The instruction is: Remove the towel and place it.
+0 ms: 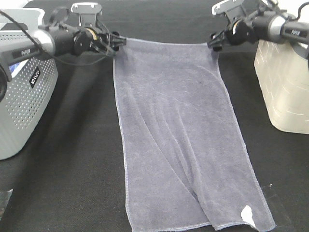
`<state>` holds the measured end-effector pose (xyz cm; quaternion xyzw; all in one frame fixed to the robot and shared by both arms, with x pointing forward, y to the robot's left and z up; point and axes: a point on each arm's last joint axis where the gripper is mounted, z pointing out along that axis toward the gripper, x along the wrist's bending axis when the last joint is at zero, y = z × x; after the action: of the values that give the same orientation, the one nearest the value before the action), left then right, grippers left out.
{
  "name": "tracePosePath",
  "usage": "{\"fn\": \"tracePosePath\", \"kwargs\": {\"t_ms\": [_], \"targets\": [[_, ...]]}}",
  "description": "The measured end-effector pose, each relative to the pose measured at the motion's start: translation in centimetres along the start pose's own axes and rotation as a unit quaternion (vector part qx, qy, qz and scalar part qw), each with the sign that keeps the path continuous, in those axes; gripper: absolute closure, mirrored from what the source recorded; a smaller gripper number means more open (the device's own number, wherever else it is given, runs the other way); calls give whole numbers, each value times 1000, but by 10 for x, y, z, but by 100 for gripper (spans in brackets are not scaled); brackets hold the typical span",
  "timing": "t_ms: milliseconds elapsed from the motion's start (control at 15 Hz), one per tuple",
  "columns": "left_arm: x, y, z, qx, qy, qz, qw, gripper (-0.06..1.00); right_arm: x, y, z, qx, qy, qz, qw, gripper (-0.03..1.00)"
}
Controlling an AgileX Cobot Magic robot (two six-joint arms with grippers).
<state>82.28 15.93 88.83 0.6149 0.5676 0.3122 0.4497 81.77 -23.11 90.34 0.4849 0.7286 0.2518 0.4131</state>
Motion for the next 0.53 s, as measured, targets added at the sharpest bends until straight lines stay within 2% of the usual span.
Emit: {"fn": "tracePosePath", "kwargs": {"t_ms": [133, 333, 533], "targets": [[0, 6, -4, 7, 5, -1, 1000, 22, -4, 11, -9, -5, 2, 29, 1000, 11], [1, 9, -8, 35, 18, -2, 999, 14, -3, 7, -10, 23, 10, 63, 998, 11], [0, 20, -15, 43, 20, -19, 999, 12, 2, 6, -11, 40, 24, 104, 993, 11]]}}
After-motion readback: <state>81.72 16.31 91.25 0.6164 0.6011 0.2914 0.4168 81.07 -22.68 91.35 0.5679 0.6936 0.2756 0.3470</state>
